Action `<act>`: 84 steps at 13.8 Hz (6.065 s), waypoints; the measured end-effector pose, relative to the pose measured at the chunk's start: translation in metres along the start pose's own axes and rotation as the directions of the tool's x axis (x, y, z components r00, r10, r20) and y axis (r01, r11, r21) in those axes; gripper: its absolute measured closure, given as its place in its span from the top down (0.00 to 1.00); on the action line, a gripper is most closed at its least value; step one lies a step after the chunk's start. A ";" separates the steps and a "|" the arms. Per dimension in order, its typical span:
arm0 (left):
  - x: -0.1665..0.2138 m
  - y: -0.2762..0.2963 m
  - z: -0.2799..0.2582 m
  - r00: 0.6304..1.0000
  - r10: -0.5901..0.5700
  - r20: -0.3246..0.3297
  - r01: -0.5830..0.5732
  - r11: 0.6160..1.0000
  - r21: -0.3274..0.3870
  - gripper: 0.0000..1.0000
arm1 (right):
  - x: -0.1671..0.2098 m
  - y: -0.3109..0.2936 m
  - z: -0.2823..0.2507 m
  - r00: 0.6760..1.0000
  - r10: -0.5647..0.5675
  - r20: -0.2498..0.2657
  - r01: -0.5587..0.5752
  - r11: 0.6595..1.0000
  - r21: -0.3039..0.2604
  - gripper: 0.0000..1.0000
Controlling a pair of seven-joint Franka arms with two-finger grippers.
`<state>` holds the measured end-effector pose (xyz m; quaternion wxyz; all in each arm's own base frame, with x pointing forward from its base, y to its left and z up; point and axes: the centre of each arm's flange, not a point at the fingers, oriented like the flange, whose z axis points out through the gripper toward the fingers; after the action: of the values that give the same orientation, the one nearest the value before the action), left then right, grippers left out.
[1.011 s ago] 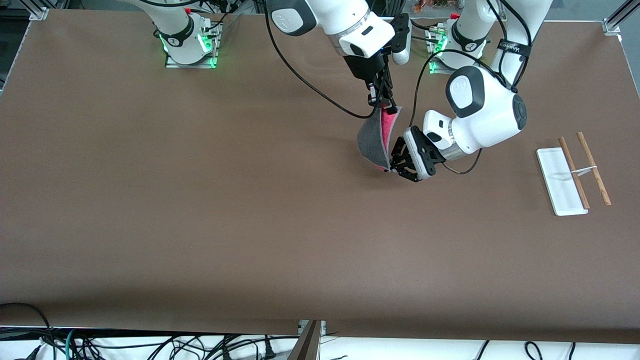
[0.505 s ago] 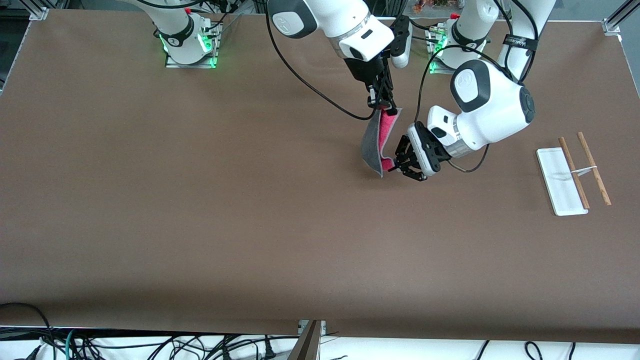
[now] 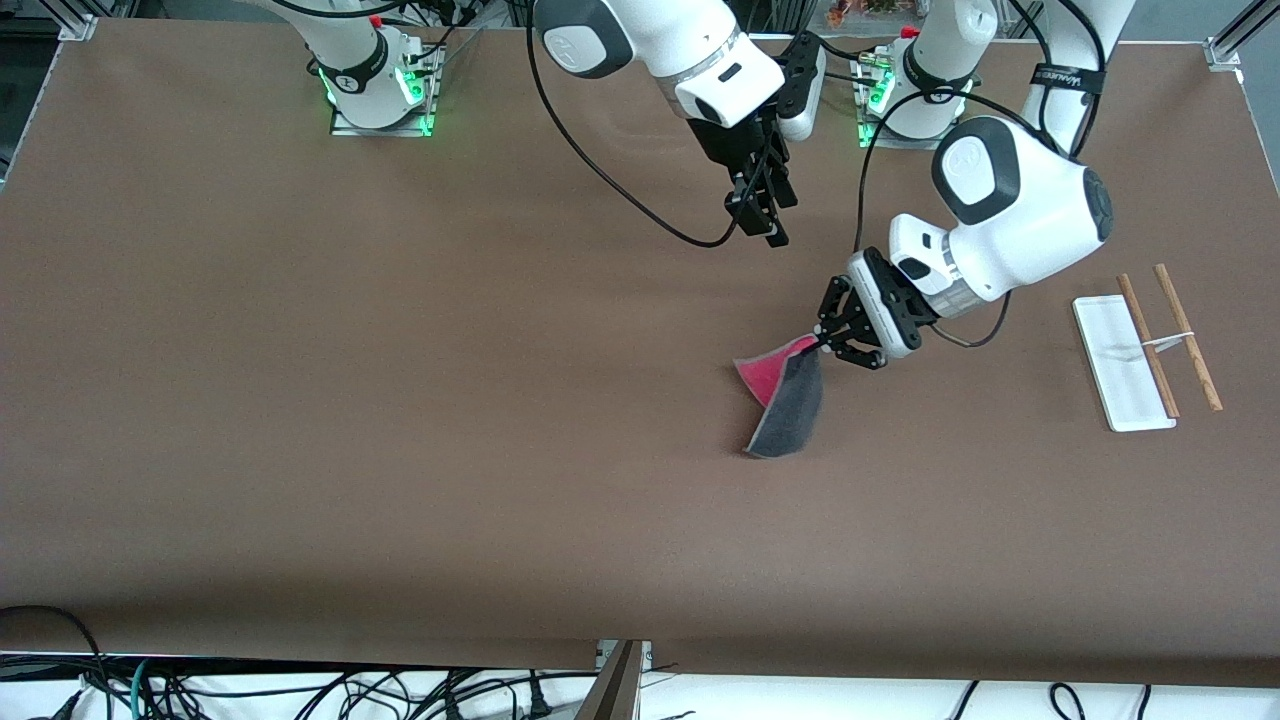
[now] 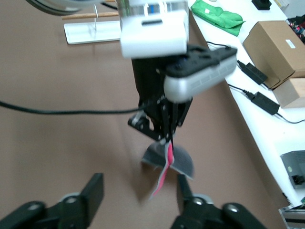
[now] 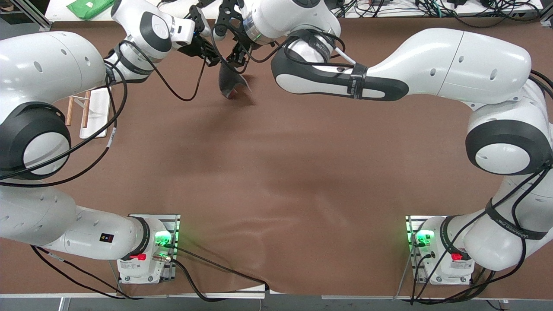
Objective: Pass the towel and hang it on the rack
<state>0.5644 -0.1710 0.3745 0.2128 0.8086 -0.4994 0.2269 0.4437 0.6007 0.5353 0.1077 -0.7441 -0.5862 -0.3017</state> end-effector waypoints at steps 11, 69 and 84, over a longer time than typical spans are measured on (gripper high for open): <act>-0.106 -0.072 -0.179 0.982 -0.054 0.179 0.051 0.999 0.018 0.02 | -0.096 0.187 -0.041 0.886 0.463 -0.016 -0.462 0.886 0.044 1.00; -0.391 -0.251 -0.417 0.934 0.311 0.176 -0.328 0.942 0.073 1.00 | -0.410 0.293 -0.323 -0.024 0.881 0.472 -0.808 0.261 -0.528 1.00; -0.060 -0.123 -0.380 0.861 -0.255 0.441 0.184 0.963 0.198 1.00 | -0.407 0.292 -0.322 -0.018 0.880 0.475 -0.807 0.268 -0.526 1.00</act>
<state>0.5932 0.1392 0.6311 0.0511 0.9045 -0.4216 0.0387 0.5603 0.0218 0.6132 -0.0016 -0.9939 0.0124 0.1097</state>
